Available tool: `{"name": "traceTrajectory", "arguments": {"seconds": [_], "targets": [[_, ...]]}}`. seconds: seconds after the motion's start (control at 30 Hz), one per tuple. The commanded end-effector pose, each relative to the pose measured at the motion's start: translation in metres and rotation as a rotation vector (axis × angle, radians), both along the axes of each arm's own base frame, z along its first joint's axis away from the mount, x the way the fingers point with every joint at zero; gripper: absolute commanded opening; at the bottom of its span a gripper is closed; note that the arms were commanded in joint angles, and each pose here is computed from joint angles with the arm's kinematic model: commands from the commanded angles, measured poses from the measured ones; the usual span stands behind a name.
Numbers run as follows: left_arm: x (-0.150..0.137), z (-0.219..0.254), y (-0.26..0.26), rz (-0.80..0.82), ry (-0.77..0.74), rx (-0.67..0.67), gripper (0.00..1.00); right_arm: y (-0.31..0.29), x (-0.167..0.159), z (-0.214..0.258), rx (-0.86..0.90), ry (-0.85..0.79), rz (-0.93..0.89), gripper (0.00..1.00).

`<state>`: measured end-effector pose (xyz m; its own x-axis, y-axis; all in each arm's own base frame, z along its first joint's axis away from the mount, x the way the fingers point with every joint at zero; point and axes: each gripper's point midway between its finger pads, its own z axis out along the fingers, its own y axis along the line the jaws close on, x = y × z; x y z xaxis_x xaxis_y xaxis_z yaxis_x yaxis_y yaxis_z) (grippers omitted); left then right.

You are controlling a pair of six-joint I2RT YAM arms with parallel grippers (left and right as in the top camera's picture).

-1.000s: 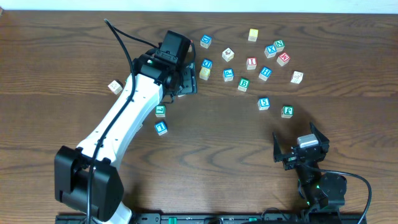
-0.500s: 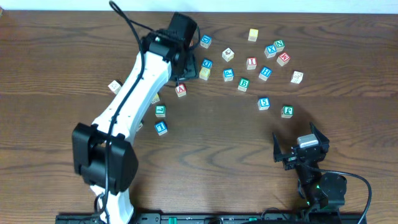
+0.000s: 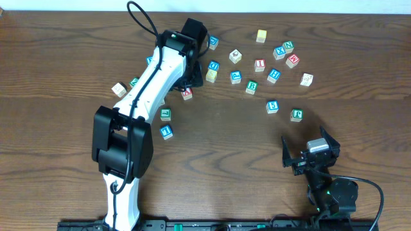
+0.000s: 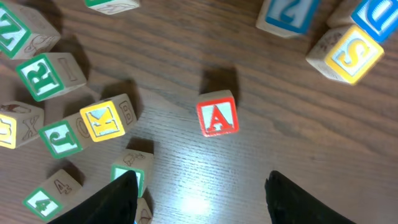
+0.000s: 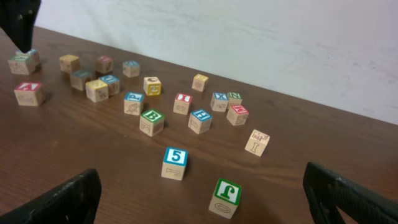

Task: Spell out AI2
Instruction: 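Move the left gripper over the red-lettered A block, then lower the left gripper and grasp the red A block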

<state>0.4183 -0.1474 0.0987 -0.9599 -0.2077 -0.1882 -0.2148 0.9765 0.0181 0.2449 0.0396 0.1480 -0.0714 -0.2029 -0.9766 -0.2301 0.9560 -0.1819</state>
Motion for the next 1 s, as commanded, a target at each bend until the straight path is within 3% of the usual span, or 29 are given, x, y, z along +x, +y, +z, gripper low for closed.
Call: {"name": "traceTrajectory", "arguments": {"seconds": [0.0,0.97], "targets": [[0.003,-0.005,0.015,0.085,0.001,0.029,0.59,0.004,-0.001,-0.001,-0.008,0.003,0.021,0.99],[0.014,-0.06,-0.003,0.135,0.032,0.018,0.58,0.004,-0.001,-0.001,-0.008,0.003,0.021,0.99]]}}
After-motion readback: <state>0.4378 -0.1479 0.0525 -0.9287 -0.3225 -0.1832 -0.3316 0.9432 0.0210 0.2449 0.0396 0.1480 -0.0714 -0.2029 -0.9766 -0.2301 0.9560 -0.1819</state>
